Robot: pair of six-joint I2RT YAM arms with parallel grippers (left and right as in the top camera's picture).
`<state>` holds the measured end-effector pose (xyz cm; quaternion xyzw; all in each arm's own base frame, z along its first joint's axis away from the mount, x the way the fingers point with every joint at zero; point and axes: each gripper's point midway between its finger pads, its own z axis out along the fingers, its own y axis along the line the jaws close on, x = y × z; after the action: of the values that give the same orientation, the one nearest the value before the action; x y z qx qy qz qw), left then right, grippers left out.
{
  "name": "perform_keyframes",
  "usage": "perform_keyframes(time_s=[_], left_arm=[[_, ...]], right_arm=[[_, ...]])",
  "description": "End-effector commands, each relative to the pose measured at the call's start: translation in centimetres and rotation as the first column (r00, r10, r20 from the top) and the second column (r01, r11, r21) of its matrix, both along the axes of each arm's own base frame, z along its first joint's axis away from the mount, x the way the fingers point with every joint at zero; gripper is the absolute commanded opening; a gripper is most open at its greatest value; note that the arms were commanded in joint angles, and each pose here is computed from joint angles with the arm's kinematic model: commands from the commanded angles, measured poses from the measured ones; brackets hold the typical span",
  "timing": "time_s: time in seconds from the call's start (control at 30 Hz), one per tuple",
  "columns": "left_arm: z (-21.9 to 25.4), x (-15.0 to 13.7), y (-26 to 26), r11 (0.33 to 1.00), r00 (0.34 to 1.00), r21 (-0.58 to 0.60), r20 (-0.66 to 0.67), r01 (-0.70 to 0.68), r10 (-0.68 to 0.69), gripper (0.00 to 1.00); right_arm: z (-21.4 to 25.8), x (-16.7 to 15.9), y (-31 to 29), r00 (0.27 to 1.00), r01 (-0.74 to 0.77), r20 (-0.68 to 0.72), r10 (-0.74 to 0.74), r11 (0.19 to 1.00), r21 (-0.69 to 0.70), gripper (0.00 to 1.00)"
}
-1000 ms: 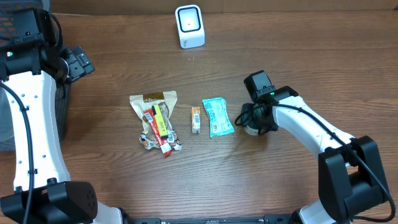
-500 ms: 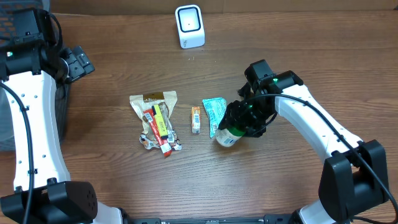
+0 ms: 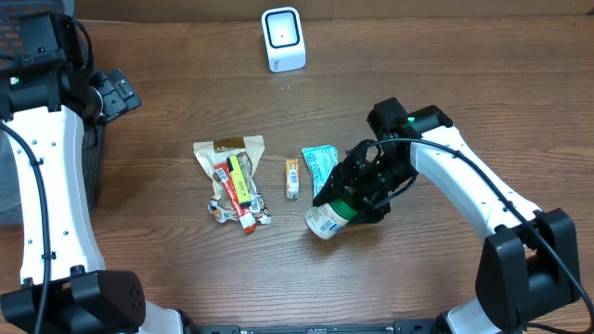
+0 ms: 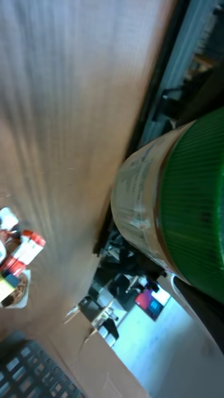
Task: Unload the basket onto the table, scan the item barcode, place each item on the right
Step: 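Lift the jar and carry it toward the white scanner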
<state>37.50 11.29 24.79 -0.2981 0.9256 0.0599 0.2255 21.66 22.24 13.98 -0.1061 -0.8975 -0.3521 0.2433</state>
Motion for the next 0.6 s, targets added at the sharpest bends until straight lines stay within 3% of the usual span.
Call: perform_keyframes(time_s=[0.0, 0.43, 0.57], left_arm=[[1.5, -0.1, 0.2, 1.0, 0.999, 0.025, 0.036, 0.003, -0.004, 1.0], [1.5, -0.1, 0.2, 1.0, 0.999, 0.025, 0.036, 0.004, -0.004, 1.0], [1.5, -0.1, 0.2, 1.0, 0.999, 0.025, 0.036, 0.004, -0.004, 1.0]], right_arm=[[1.8, -0.2, 0.5, 0.998, 0.043, -0.044, -0.042, 0.998, 0.038, 0.31], [1.5, 0.1, 0.5, 0.999, 0.04, -0.022, -0.039, 0.999, 0.03, 0.3], [-0.5, 2.1, -0.7, 0.993, 0.031, 0.114, -0.022, 0.996, -0.079, 0.13]])
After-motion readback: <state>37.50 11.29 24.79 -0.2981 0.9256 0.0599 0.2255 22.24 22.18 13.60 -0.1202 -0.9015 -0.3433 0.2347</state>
